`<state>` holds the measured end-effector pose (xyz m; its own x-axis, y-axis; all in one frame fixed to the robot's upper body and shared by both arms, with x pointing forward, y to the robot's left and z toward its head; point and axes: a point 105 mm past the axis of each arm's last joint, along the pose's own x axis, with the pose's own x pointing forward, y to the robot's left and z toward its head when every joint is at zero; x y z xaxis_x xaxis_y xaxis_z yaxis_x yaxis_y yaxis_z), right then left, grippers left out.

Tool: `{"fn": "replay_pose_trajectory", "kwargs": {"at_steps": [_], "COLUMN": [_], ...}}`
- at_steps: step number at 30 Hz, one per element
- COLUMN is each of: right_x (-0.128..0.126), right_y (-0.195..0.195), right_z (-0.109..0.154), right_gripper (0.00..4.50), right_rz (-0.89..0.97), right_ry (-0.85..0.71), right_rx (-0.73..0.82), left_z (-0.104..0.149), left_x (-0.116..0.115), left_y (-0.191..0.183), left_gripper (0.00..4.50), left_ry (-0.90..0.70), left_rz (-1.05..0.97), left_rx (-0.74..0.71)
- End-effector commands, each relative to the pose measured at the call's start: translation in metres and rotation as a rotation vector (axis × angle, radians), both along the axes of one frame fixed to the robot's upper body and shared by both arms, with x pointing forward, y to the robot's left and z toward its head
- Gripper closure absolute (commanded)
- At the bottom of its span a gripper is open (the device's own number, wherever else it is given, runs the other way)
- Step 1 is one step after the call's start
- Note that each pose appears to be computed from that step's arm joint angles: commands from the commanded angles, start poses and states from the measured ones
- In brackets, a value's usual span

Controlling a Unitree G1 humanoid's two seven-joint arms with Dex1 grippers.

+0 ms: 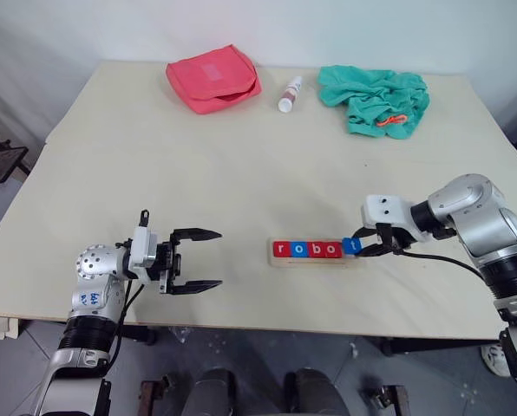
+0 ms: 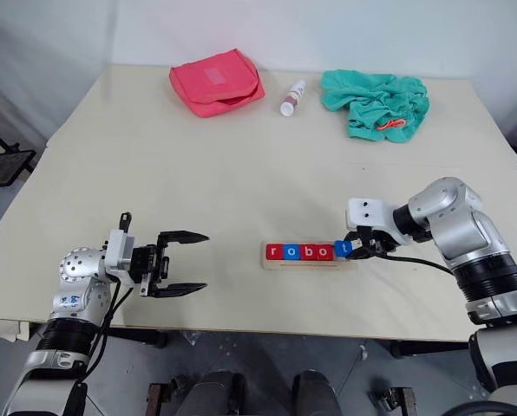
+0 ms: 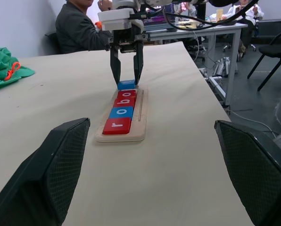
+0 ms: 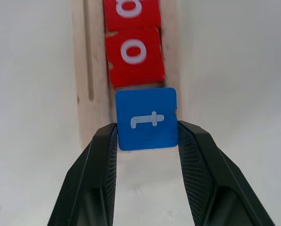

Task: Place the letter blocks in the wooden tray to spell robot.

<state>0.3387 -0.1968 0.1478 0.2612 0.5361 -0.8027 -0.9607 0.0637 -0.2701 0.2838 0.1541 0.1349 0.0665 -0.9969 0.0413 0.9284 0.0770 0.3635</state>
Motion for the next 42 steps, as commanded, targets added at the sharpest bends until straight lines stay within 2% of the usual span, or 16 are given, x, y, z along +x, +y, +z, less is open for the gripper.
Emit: {"fn": "replay_pose_trajectory", "kwargs": {"at_steps": [1,9,17,18,25,28,33,39,40,42], "right_x": [0.001,-0.004,-0.006,-0.007,-0.011,-0.018,-0.021,-0.021,-0.021,-0.021], "right_y": [-0.001,0.003,0.012,0.012,0.009,0.002,-0.012,-0.018,-0.018,-0.016], "right_z": [0.004,-0.003,0.004,0.004,0.018,0.021,0.023,0.006,0.004,0.0], "right_gripper": [3.03,3.03,0.26,0.05,0.05,0.61,2.24,4.3,4.46,4.46], "right_rz": [-0.003,0.018,0.026,0.028,-0.015,-0.031,-0.077,-0.117,-0.12,-0.118], "right_ry": [-0.021,0.009,0.009,0.011,-0.013,0.004,-0.038,-0.019,-0.017,-0.011], "right_rx": [-0.002,-0.007,0.032,0.033,0.126,0.16,0.17,0.147,0.148,0.151], "left_z": [0.006,0.006,0.006,0.006,0.006,0.005,0.005,0.005,0.005,0.005], "left_x": [0.001,0.002,0.002,0.002,0.003,0.003,0.003,0.004,0.004,0.004], "left_y": [-0.002,-0.002,-0.002,-0.002,-0.003,-0.004,-0.003,-0.005,-0.005,-0.005], "left_gripper": [0.0,0.0,0.0,0.0,0.0,0.0,0.0,0.0,0.0,0.0], "left_ry": [-0.037,-0.04,-0.04,-0.04,-0.041,-0.04,-0.036,-0.034,-0.034,-0.035], "left_rz": [-0.005,0.0,-0.001,-0.001,-0.003,-0.005,-0.007,-0.014,-0.015,-0.015], "left_rx": [-0.004,-0.003,-0.006,-0.006,-0.01,-0.011,-0.011,-0.012,-0.013,-0.013]}}
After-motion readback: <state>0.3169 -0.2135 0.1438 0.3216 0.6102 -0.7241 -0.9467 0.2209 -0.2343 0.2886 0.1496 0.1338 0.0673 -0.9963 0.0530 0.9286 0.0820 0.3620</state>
